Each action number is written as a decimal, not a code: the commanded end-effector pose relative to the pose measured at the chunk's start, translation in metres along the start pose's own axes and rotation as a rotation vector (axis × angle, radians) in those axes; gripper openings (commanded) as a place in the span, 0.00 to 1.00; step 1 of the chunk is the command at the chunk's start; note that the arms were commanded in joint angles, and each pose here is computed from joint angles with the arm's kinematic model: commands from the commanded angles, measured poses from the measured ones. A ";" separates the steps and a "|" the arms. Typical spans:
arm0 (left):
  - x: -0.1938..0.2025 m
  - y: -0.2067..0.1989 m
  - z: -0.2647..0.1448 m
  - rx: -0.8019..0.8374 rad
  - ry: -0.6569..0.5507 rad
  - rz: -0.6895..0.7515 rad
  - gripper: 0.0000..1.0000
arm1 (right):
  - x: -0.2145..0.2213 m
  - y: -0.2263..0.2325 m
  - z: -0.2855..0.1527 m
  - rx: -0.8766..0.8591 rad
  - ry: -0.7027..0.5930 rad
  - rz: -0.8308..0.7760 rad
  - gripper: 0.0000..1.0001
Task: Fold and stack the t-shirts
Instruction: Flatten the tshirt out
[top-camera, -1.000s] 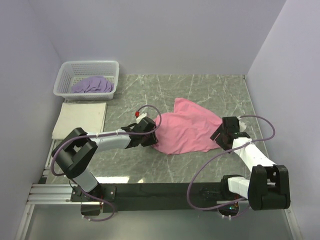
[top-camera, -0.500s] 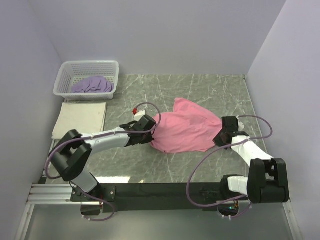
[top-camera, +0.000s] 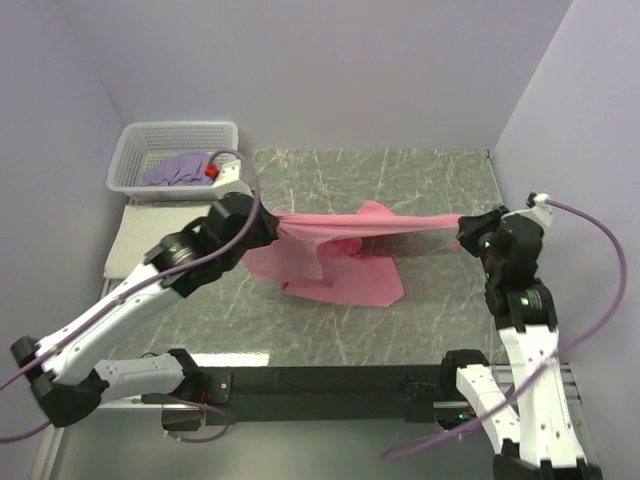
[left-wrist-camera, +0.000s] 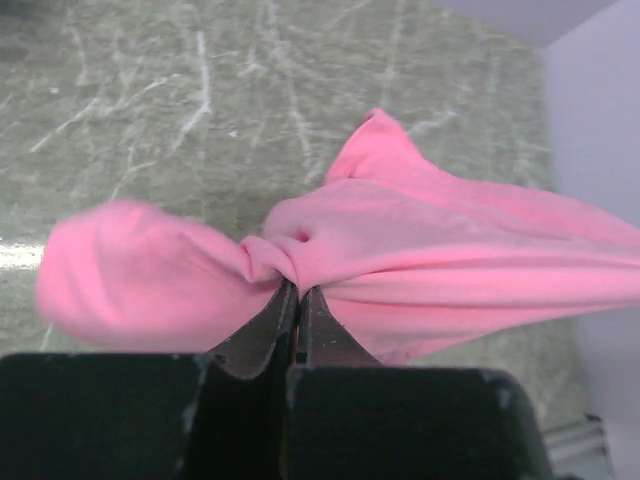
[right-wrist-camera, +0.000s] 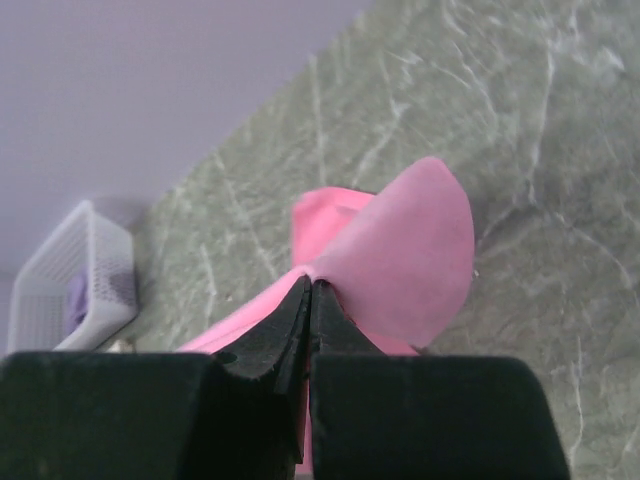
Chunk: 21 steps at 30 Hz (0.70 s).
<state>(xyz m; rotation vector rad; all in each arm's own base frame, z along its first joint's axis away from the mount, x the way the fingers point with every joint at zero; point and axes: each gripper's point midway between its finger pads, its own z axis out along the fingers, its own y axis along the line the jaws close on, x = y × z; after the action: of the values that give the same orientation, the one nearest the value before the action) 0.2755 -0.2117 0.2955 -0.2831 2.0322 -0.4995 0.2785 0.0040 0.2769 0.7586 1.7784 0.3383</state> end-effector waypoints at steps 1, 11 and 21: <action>-0.023 0.016 -0.043 0.004 -0.010 0.056 0.01 | -0.024 -0.009 -0.032 0.038 -0.075 -0.070 0.00; 0.001 0.009 -0.002 -0.051 0.158 0.256 0.01 | -0.013 0.011 -0.012 -0.014 0.037 -0.145 0.00; 0.014 0.027 0.174 -0.104 0.246 0.162 0.43 | 0.034 -0.015 0.082 0.140 0.182 -0.131 0.00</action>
<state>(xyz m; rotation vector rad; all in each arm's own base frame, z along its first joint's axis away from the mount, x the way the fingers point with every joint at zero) 0.3747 -0.2188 0.1675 -0.1182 2.4182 -0.2363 0.3174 0.0127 0.2090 0.6876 2.1186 0.2255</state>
